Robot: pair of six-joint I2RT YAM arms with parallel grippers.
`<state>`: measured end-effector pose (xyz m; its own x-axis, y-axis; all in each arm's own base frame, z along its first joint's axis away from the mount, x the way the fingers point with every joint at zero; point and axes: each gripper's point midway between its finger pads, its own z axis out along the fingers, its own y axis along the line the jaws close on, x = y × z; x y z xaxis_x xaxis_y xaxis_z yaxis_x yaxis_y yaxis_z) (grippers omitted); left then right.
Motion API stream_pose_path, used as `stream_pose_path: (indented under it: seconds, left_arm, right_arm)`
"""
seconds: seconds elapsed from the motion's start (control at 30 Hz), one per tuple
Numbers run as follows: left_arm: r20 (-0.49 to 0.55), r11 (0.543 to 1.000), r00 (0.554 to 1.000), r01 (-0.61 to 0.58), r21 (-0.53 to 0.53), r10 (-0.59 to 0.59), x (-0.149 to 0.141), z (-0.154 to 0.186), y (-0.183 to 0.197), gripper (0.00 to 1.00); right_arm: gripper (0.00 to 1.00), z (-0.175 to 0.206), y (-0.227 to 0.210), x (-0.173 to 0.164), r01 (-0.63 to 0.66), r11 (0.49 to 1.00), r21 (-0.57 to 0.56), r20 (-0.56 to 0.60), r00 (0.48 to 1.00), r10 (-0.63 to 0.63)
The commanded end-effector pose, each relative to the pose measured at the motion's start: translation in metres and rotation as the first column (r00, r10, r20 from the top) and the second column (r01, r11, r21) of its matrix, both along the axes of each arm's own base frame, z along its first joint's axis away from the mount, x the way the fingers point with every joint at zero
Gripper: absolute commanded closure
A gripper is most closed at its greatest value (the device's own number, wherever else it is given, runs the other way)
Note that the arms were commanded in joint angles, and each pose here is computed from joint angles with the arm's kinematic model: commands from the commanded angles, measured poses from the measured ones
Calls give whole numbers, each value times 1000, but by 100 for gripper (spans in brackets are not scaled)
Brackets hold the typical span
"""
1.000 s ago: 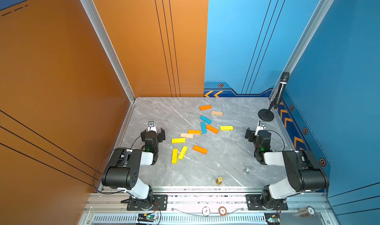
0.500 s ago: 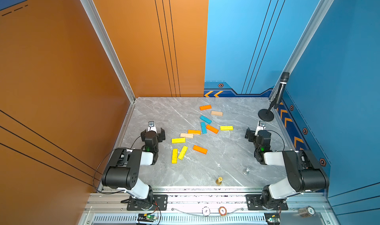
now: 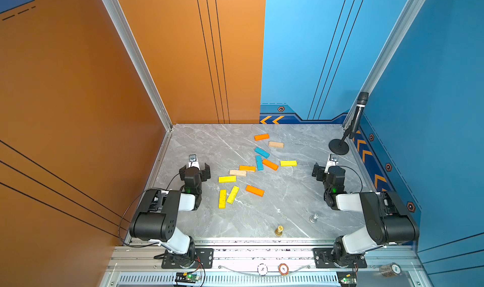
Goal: Assemble the number 6 with building blocks
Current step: Move the building block to the center of the board.
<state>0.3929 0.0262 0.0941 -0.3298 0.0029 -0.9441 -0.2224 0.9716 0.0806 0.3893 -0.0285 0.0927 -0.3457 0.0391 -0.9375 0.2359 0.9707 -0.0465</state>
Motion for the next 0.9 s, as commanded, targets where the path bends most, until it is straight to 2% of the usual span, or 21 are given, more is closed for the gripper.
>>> stream_pose_path:
  seconds: [0.0, 0.23, 0.5, 0.63, 0.7, 0.83, 0.87]
  left_arm:
    - [0, 1000, 1000, -5, 13, 5, -2, -2, 1, 2]
    - [0, 1000, 1000, 0, -3, 0, -2, -2, 2, 2]
    - [-1, 999, 1000, -11, 38, 11, -2, 4, -3, 2]
    - [-15, 997, 1000, -24, 77, 26, -3, 20, -6, 2]
    - [-48, 996, 999, -20, 88, 24, 0, 30, -8, 2]
    - [-48, 994, 998, -35, 106, 40, 4, 49, -9, 2]
    - [-55, 996, 998, -37, 83, 41, 5, 53, -11, 2]
  right_arm:
    - [1, 2, -2, -2, 23, 1000, 6, 18, 1000, -23]
    - [1, 1, -2, -2, 22, 1000, 7, 15, 1000, -22]
    - [1, 11, -4, -6, 68, 997, -28, 41, 997, -67]
    - [1, 26, -5, -13, 107, 992, -61, 82, 991, -102]
    - [1, 35, -5, -13, 114, 991, -69, 26, 993, -112]
    - [1, 52, -12, -11, 161, 984, -73, 21, 987, -160]
    - [1, 54, -13, -10, 172, 982, -71, 24, 985, -171]
